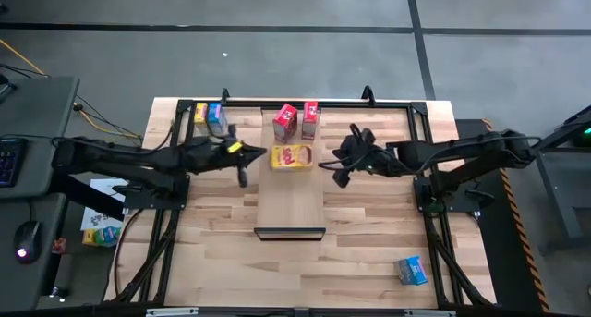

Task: Stack cereal on shelf
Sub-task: Put the bottom yellow cereal box on the shelf

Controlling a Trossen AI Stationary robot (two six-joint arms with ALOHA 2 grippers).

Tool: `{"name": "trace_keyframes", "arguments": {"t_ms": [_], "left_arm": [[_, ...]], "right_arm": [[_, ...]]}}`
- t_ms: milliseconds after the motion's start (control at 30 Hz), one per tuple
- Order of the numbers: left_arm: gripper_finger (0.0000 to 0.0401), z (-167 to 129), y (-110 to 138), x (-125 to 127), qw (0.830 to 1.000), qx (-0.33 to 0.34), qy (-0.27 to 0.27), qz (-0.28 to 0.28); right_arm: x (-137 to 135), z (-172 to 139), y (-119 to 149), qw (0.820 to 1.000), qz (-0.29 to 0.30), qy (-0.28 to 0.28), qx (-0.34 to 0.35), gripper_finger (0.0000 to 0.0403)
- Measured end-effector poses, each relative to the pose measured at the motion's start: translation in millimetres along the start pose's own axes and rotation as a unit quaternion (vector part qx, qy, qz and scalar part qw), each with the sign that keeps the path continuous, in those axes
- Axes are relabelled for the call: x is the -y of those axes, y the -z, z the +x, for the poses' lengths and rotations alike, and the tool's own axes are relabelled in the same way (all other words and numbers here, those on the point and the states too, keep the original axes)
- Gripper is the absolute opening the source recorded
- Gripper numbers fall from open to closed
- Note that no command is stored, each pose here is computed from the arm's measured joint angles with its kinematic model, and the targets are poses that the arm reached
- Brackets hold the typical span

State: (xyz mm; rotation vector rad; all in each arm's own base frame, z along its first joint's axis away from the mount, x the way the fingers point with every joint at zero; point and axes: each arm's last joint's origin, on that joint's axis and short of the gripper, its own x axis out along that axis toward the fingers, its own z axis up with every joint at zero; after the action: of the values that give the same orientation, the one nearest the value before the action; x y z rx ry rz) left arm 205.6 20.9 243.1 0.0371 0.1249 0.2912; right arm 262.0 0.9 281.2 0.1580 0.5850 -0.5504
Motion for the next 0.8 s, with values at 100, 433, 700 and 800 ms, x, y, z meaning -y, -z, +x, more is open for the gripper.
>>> {"name": "trace_keyframes", "arguments": {"t_ms": [100,433,700,800], "left_arm": [[0.0,-13,5,-3,0.999,0.045,-0.002,-0.011],[0.0,-12,17,-4,0.999,0.022,-0.023,-0.027],[0.0,-4,35,-2,0.998,-0.048,-0.028,-0.023],[0.0,-4,39,-2,0.997,-0.068,-0.041,-0.02]], "right_arm": [[-1,-11,-1,1.0,0.002,-0.008,0.009,0.0],[-9,-7,-6,0.998,0.037,-0.042,0.034,0.0001],[-34,43,-2,0.996,-0.02,-0.058,0.06,0.0001],[-35,51,-2,0.997,-0.025,-0.033,0.071,0.0001]]}}
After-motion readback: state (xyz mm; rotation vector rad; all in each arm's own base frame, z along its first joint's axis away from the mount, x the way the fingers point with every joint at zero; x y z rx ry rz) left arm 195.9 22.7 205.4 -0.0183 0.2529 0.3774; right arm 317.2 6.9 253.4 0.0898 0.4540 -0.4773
